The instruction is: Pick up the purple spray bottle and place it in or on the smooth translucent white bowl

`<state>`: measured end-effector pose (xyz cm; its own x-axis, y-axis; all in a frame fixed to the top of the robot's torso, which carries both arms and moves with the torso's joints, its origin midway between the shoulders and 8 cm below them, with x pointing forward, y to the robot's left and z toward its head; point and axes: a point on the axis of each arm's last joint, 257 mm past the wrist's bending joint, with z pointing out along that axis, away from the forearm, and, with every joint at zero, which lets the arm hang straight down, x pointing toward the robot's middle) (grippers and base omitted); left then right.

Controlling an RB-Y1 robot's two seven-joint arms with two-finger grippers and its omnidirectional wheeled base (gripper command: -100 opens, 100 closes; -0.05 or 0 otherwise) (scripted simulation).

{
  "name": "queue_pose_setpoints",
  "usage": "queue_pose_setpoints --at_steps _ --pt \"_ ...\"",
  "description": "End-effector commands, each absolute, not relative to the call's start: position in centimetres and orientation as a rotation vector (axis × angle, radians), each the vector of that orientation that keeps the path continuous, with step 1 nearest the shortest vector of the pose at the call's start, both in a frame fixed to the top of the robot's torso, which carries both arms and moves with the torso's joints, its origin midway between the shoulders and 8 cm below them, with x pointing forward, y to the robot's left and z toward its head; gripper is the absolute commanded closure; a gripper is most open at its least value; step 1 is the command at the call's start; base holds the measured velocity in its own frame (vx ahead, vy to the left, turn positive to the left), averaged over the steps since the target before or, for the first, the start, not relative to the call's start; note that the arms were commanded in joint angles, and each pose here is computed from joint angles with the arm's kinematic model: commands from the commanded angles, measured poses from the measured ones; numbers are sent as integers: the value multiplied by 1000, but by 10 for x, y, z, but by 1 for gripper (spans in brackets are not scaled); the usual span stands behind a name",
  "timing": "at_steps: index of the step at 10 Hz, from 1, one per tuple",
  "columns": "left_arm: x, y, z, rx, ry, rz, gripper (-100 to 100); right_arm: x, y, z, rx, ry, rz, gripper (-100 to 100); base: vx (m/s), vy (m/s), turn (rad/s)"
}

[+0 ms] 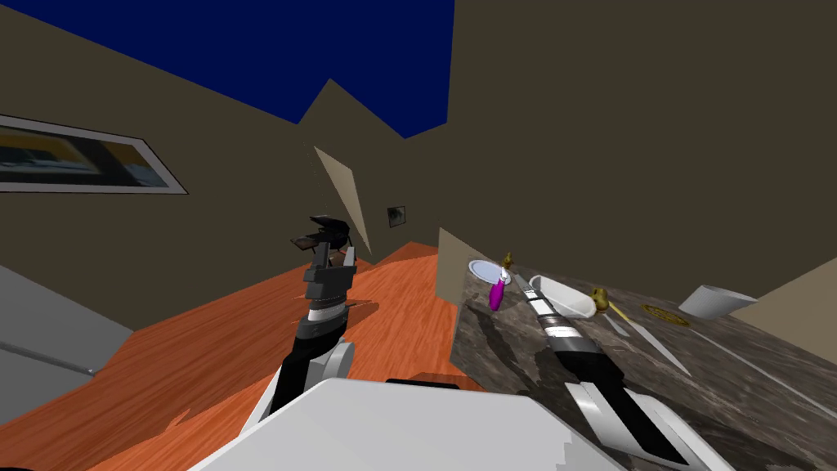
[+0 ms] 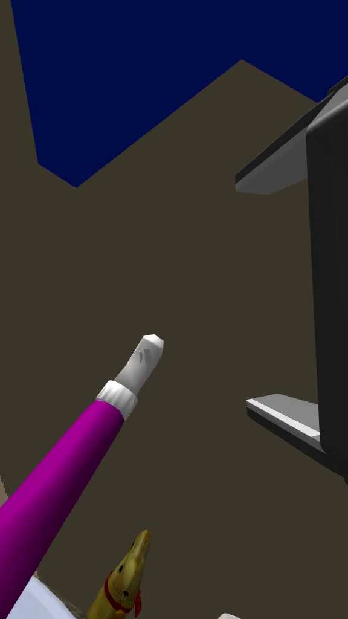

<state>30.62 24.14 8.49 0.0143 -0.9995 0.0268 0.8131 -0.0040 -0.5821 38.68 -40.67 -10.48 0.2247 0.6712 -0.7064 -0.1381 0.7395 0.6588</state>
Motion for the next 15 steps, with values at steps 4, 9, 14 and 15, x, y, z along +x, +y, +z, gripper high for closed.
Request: queue_pose_setpoints --at_steps 4,9,14,15 --pt "306 241 85 -510 462 -1510 0 385 -452 -143 526 1352 399 -100 41 122 -7" --pt "306 241 85 -510 463 -1510 0 381 -504 -179 523 1482 184 -100 24 86 19" --pt "306 241 85 -510 462 -1510 0 367 -568 -215 508 1626 -75 -100 31 123 45" --pt "306 241 85 -510 463 -1510 0 363 -580 -220 504 1650 -122 -100 18 88 50"
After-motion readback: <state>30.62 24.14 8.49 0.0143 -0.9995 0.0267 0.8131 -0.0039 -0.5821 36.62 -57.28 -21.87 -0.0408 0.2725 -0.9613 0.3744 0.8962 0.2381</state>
